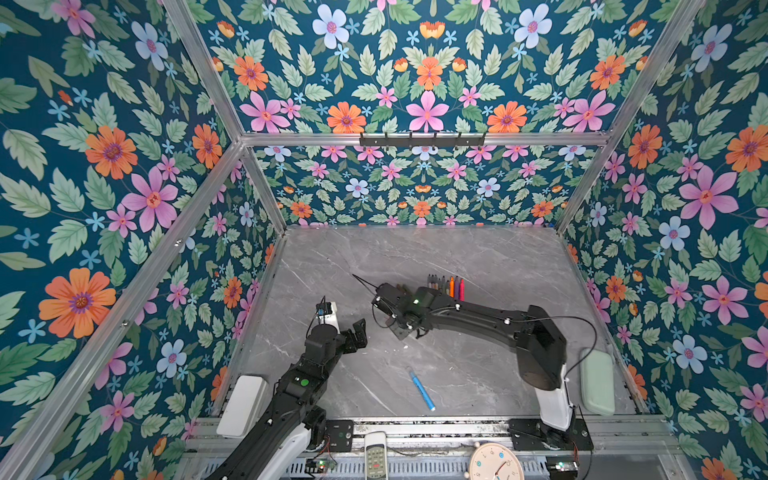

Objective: Open the pen caps
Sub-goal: 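Move the right gripper to the blue marker nearer the robot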

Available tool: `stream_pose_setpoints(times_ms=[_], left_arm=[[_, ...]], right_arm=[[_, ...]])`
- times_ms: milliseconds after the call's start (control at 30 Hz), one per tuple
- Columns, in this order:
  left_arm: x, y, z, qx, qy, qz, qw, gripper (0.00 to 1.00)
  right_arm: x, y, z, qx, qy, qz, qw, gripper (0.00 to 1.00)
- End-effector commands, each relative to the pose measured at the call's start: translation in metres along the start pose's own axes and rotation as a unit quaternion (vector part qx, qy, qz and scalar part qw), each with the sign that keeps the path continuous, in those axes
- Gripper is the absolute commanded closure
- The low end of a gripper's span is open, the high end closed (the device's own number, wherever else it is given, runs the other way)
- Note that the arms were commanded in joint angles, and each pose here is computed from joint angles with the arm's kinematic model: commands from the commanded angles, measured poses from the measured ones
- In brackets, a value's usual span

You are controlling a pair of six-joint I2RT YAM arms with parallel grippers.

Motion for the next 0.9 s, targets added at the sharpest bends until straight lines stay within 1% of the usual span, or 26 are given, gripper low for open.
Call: stream_pose_setpoints(times_ms=[0, 100, 200, 300, 367, 467, 533, 600, 667, 733, 800, 833, 867], left_arm=[[-0.006, -0.006, -0.001, 0.021, -0.01, 0.004, 1.0, 0.0], [-0.007, -0.006, -0.002, 0.023, -0.016, 0.003, 1.0, 0.0], [-0.009, -0.006, -0.008, 0.029, -0.031, 0.002, 0.999, 0.0], [-0.011, -0.007, -0.017, 0.044, -0.054, -0.003, 0.998, 0.0], [-0.012, -0.008, -0.021, 0.059, -0.066, -0.002, 0.996, 0.0], [-0.011, -0.014, -0.023, 0.089, -0.071, 0.01, 0.993, 0.0], [-0.01, -0.015, -0.024, 0.097, -0.067, 0.014, 0.993, 0.0], [-0.01, -0.015, -0.023, 0.093, -0.065, 0.014, 0.993, 0.0], [-0.01, -0.014, -0.023, 0.088, -0.066, 0.013, 0.994, 0.0], [-0.011, -0.011, -0.022, 0.076, -0.07, 0.01, 0.995, 0.0], [-0.012, -0.006, -0.02, 0.052, -0.073, 0.002, 0.996, 0.0], [-0.011, -0.003, -0.019, 0.037, -0.073, -0.006, 0.997, 0.0], [-0.011, -0.001, -0.017, 0.026, -0.074, -0.013, 0.997, 0.0]], right_arm=[[0.018, -0.002, -0.014, -0.053, -0.038, 0.092, 0.994, 0.73], [0.05, -0.011, -0.028, -0.092, -0.049, 0.15, 0.983, 0.73], [0.078, -0.015, -0.03, -0.127, -0.051, 0.198, 0.971, 0.73], [0.098, -0.02, -0.033, -0.14, -0.047, 0.223, 0.964, 0.73], [0.103, -0.024, -0.042, -0.138, -0.039, 0.221, 0.965, 0.73], [0.103, -0.039, -0.077, -0.118, -0.046, 0.2, 0.971, 0.76], [0.101, -0.052, -0.108, -0.111, -0.071, 0.191, 0.973, 0.76], [0.097, -0.066, -0.139, -0.111, -0.104, 0.182, 0.971, 0.69], [0.091, -0.081, -0.164, -0.12, -0.127, 0.188, 0.967, 0.66], [0.084, -0.095, -0.179, -0.131, -0.141, 0.202, 0.96, 0.66], [0.077, -0.102, -0.185, -0.149, -0.158, 0.213, 0.953, 0.66], [0.074, -0.103, -0.186, -0.16, -0.169, 0.214, 0.949, 0.65], [0.072, -0.102, -0.185, -0.166, -0.178, 0.214, 0.946, 0.6]])
Point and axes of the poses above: each gripper's point midway between its finger pads, its own z axis out along the fingers, its own y axis along the line the jaws close on, x = y × z, the point moved 7 cm from there along -z, back along the fingers, and after that the axes turned 1 degree about z, right-handed, at the moved point
